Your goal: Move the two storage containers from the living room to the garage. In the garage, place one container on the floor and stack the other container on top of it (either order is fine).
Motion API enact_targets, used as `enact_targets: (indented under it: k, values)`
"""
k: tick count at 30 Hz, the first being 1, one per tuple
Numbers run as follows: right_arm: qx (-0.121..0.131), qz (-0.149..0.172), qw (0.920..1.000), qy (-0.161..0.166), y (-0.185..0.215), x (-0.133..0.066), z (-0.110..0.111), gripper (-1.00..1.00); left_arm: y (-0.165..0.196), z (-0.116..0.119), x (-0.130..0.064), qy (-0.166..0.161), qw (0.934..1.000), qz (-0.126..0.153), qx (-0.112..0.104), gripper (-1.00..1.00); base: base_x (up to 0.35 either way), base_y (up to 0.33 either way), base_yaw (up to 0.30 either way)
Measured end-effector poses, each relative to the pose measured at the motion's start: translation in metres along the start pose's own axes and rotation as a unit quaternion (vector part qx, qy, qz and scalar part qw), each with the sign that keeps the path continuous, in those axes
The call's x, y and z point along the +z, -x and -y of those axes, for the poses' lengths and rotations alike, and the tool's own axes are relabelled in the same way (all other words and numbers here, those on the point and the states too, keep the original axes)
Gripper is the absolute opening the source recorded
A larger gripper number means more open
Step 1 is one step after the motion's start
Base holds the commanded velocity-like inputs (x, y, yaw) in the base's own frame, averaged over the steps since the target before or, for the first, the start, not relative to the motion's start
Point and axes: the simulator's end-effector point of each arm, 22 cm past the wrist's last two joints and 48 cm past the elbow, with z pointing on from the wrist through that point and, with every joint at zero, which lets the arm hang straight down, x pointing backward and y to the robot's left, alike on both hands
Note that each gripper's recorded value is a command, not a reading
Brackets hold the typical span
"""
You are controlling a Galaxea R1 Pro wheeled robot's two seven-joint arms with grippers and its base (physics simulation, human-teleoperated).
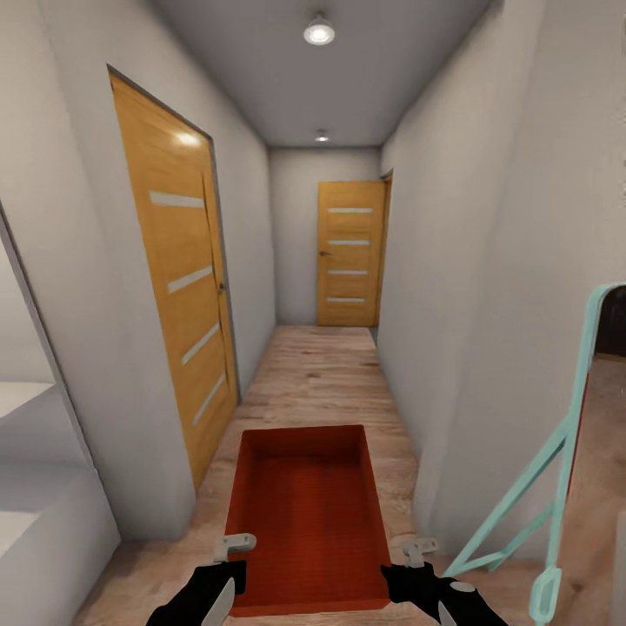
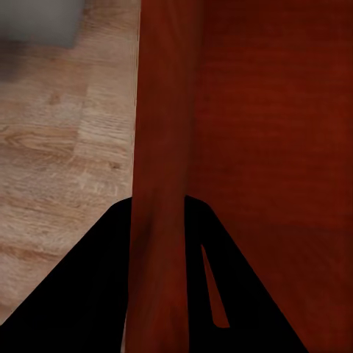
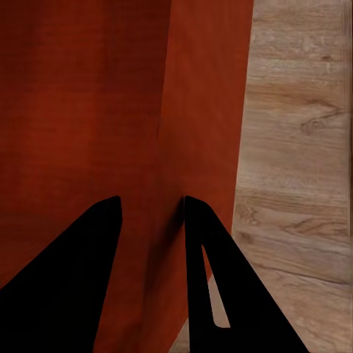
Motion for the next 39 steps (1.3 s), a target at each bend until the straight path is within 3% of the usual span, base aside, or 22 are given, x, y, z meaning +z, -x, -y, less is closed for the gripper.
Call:
enact_targets:
  k: [13, 39]
  values:
    - [0.0, 0.0, 1.0, 0.0, 0.0, 0.0, 0.0, -1.0, 0.0, 0.0, 0.0, 0.0, 1.0, 0.0, 0.0, -1.0, 0.308, 0.135, -0.231]
    - [-0.001, 0.0, 1.0, 0.0, -0.0001, -0.0001, 0.0002, -1.0, -0.0005, 0.0002, 0.0001, 0.0, 1.0, 0.0, -0.001, -1.0, 0.311, 0.1, 0.057]
